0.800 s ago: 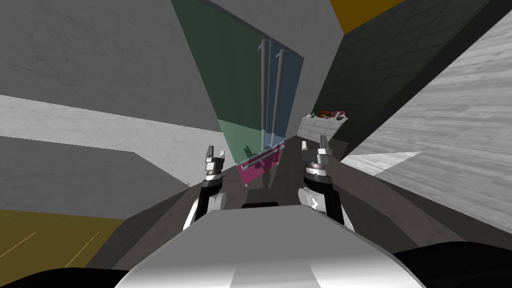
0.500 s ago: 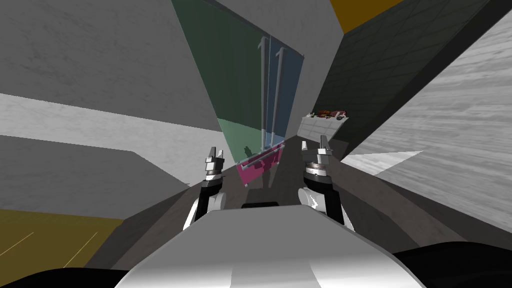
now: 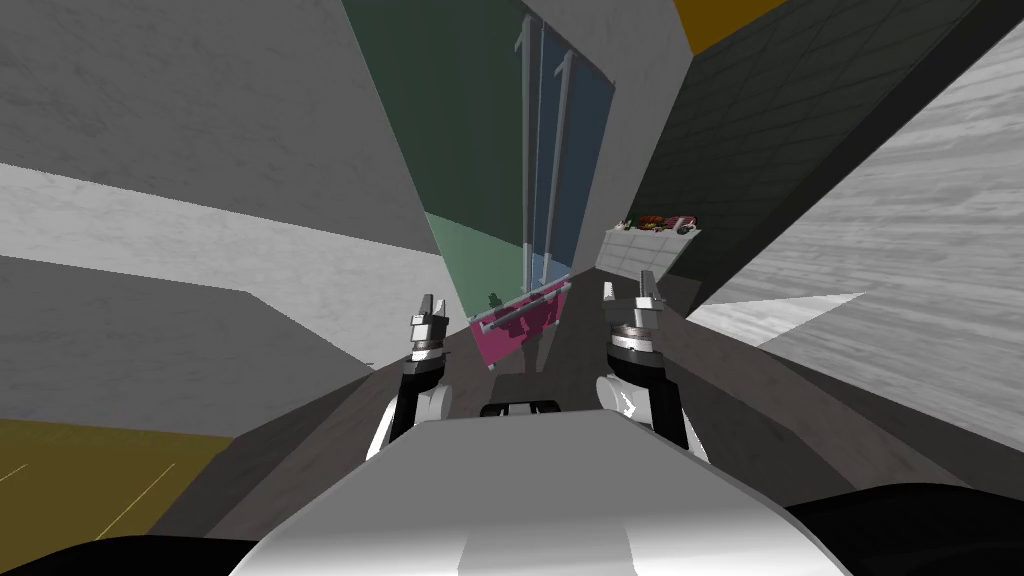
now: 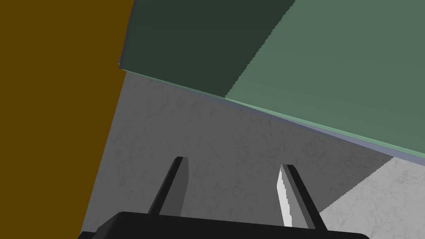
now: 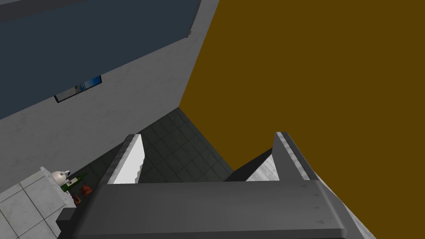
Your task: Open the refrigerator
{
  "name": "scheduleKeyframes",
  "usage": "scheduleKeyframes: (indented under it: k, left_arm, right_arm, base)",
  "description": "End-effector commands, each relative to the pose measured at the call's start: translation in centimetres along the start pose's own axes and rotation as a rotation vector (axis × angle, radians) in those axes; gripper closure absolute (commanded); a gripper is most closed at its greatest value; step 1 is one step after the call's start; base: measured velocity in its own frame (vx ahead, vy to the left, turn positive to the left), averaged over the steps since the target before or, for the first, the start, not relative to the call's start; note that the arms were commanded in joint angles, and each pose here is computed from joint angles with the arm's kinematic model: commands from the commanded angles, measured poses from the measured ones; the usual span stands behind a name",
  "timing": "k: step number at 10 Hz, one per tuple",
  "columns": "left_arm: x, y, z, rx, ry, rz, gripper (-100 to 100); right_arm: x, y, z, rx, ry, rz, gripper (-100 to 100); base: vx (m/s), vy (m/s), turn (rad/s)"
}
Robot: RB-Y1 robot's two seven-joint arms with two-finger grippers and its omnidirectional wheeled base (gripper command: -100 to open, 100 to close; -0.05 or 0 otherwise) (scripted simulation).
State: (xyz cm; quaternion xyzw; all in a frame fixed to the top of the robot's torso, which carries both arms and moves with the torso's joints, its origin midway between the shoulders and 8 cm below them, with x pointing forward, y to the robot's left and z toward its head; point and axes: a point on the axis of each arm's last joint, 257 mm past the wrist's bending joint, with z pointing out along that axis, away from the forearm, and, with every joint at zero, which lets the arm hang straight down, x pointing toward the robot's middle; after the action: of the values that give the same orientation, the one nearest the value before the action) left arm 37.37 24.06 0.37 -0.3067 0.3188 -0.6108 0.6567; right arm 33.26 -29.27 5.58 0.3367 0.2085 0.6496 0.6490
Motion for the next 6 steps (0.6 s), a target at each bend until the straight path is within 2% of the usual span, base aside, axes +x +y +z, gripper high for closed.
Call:
scheduleKeyframes:
  k: [1,2,6]
  left_arm:
    - [0.0,0.0,0.0,0.000,0.000,0.000,0]
    - [0.4,0.9,-0.2,-0.017,0.031,0.017,-100]
    - [0.9,3.7,-1.0,-0.068,0.083,0.050,-100]
  right_arm:
    - [0.0,0.0,0.0,0.000,0.000,0.000,0]
    - [0.0,0.0,0.0,0.000,0.000,0.000,0]
    - [0.0,0.0,0.0,0.001,0.000,0.000,0]
  base:
    - [0.000,0.000,0.000]
    - [0.017,0.002,-0.009]
    - [0.024,0.006,-0.013]
